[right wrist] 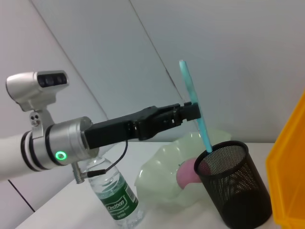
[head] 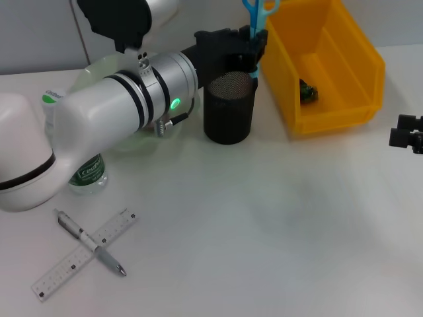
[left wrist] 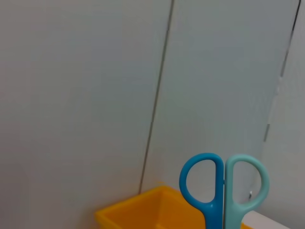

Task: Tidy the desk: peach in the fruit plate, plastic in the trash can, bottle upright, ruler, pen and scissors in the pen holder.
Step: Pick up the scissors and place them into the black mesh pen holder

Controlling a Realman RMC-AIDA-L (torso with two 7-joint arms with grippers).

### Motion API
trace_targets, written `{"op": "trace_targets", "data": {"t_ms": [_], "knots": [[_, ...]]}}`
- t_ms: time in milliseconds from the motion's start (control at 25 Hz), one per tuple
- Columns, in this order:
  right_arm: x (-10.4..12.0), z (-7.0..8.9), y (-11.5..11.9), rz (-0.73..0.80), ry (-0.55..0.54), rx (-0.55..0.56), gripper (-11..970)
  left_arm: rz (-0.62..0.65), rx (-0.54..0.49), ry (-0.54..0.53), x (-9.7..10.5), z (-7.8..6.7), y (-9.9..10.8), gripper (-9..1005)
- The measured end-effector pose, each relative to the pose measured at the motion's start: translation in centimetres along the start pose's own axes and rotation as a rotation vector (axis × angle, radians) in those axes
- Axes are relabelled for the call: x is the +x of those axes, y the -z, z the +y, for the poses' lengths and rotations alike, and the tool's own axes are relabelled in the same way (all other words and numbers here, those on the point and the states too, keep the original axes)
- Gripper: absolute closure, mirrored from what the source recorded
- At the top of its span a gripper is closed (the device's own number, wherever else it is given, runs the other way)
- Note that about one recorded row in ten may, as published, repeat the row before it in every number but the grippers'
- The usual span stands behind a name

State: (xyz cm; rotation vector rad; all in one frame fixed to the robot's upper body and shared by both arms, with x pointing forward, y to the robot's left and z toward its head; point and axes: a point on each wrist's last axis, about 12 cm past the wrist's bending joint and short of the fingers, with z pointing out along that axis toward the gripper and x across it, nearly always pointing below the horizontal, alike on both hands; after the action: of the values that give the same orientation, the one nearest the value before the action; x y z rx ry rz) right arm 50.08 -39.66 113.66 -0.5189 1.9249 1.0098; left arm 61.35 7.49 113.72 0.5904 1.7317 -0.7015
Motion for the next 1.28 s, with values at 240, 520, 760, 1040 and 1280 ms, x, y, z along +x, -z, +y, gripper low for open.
{"op": "trace_targets", "data": {"t_ms": [240, 520, 760, 1040, 1280], "knots": [[-0.1, 0.0, -0.1, 0.003, 0.002, -0.006, 181, -0.051, 0.018, -0.003, 0.5, 0.7, 0.3, 727], [0.0, 0.1, -0.2, 0.002, -0.001, -0.008, 182, -0.184, 0.019, 0.004, 1.8, 1.8, 1.4, 723], [0.0, 0.1, -0.3, -0.001, -0.007, -0.010, 182, -0.193, -0.012, -0.052, 2.7, 1.8, 1.5, 720], [0.1, 0.2, -0.9, -0.001, -0.012, -0.018, 182, -0.156, -0.040, -0.055, 3.5, 2.6, 1.6, 717], [0.2, 0.2, -1.2, -0.002, -0.020, -0.025, 182, -0.130, -0.038, -0.058, 4.2, 2.6, 1.7, 714]]}}
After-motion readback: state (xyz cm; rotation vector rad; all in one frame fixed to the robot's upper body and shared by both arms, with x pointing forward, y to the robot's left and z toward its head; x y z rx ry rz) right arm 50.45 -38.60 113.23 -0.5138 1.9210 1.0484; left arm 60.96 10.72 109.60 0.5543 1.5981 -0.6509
